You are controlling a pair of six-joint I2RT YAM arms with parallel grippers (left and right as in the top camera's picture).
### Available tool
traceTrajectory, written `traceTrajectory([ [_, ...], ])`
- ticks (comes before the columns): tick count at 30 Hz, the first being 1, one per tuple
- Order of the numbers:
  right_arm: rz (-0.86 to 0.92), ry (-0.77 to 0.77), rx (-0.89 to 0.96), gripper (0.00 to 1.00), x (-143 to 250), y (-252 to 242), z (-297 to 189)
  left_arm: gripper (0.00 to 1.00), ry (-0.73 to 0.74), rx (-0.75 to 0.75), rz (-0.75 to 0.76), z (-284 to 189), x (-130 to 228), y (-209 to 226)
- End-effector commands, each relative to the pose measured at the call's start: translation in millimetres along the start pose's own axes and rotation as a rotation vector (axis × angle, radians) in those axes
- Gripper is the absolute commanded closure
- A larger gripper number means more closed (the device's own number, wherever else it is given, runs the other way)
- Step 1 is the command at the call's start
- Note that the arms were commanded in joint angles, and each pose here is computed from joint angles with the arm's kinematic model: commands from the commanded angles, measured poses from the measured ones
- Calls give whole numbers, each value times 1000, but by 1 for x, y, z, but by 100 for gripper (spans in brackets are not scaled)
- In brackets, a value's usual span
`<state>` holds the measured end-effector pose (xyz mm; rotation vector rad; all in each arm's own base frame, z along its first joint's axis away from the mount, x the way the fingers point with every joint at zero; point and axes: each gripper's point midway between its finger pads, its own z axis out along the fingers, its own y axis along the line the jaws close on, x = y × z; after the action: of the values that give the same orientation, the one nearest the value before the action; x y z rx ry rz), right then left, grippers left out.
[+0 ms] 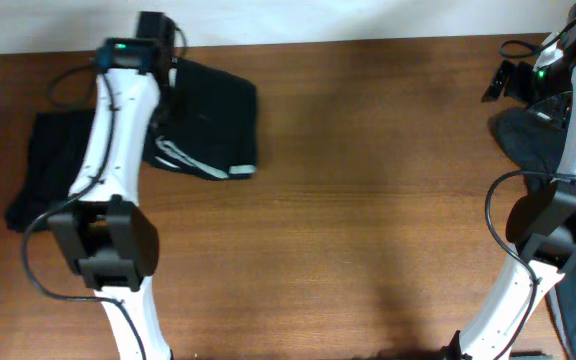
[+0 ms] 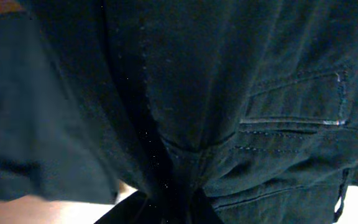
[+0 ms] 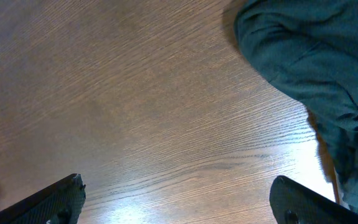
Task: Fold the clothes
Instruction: 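Drag the folded trousers left onto the dark garment with the left gripper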
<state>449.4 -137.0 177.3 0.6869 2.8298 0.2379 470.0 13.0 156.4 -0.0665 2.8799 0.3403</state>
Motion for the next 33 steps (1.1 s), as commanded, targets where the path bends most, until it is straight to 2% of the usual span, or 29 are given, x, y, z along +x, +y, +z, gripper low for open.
traceTrajectory([
  [1, 5, 2, 10, 1, 0, -3, 1, 100, -61, -104, -39, -20, -9, 45],
  [10, 5, 2, 10, 1, 0, -3, 1, 100, -60, -164, -34, -12, -10, 98],
  [21, 5, 2, 10, 1, 0, -3, 1, 100, -22, -466, -110, -20, 2, 182],
  [25, 5, 2, 10, 1, 0, -3, 1, 100, -10, -473, -96, -19, 5, 195],
  [33, 5, 2, 10, 1, 0, -3, 1, 100, 3, -489, -177, -14, 17, 231],
])
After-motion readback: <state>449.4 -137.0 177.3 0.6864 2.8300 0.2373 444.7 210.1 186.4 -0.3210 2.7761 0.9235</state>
